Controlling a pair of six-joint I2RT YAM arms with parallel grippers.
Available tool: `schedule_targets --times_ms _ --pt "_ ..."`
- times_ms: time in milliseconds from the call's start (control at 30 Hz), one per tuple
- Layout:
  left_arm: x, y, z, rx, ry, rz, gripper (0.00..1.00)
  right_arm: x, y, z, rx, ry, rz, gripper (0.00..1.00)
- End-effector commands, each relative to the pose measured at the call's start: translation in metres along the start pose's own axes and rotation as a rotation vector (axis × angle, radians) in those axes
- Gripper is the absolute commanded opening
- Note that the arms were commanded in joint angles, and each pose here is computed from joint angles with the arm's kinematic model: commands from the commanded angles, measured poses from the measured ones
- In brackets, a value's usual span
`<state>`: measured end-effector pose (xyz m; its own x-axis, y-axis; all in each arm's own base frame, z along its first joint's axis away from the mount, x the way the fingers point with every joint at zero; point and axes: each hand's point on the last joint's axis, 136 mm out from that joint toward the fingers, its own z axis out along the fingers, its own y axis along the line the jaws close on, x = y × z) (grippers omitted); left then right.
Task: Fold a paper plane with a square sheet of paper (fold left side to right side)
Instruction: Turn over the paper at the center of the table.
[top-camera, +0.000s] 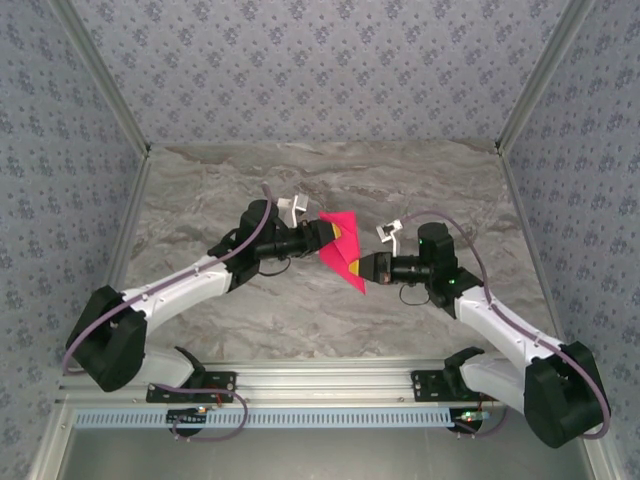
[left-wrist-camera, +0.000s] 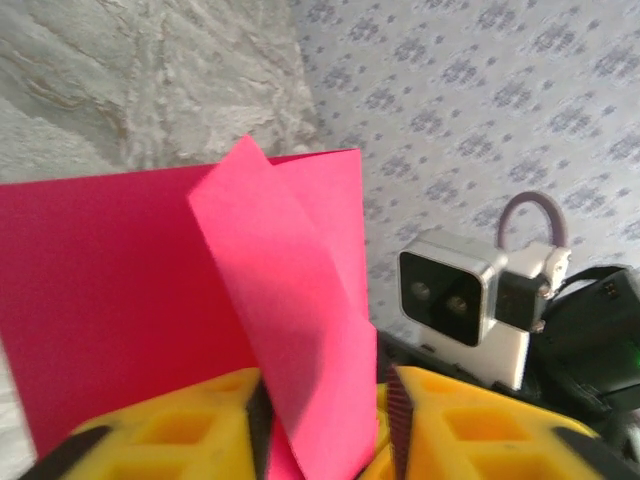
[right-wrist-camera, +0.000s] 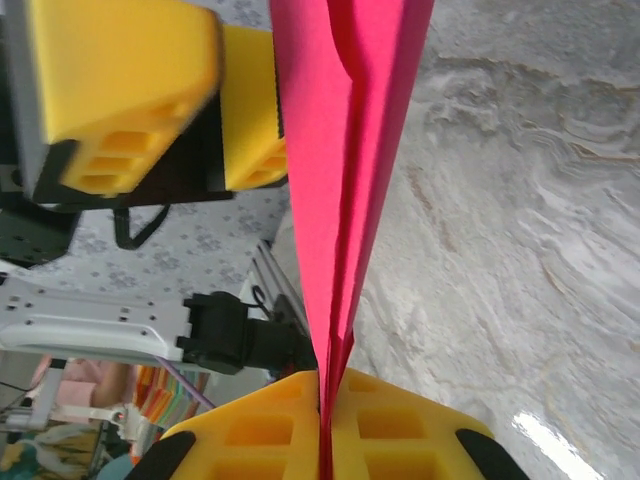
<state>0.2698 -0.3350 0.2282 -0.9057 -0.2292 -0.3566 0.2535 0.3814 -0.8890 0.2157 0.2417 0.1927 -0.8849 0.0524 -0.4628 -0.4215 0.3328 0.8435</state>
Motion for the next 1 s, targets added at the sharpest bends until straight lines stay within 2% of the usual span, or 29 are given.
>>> schedule_targets --times_ms 0,100,233,367,467,600,767,967 --pt "-0.004 0.004 -0.02 -0.082 -0.037 0.054 0.53 0.001 0.0 -0.004 0.082 0.022 -0.071 0.09" --pt "-0.008 0.014 -0.041 -0.183 -0.08 0.09 0.64 0.007 -0.009 -0.009 0.182 0.049 -0.108 0.08" --pt "-0.009 0.034 -0.077 -0.366 -0.136 0.14 0.68 0.009 -0.022 -0.018 0.363 0.083 -0.189 0.07" --pt "-0.01 0.049 -0.114 -0.51 -0.205 0.165 0.69 0.01 -0.039 -0.034 0.663 0.144 -0.32 0.07" --pt "-0.012 0.057 -0.14 -0.591 -0.263 0.175 0.7 0.004 -0.055 -0.053 0.943 0.173 -0.397 0.07" --pt "-0.014 0.062 -0.165 -0.649 -0.333 0.177 0.71 -0.009 -0.069 -0.073 1.288 0.228 -0.525 0.07" --pt "-0.014 0.065 -0.181 -0.678 -0.379 0.166 0.72 -0.018 -0.083 -0.067 1.616 0.372 -0.701 0.07" --pt "-0.012 0.069 -0.188 -0.689 -0.393 0.157 0.73 -0.021 -0.093 -0.032 1.87 0.522 -0.925 0.06"
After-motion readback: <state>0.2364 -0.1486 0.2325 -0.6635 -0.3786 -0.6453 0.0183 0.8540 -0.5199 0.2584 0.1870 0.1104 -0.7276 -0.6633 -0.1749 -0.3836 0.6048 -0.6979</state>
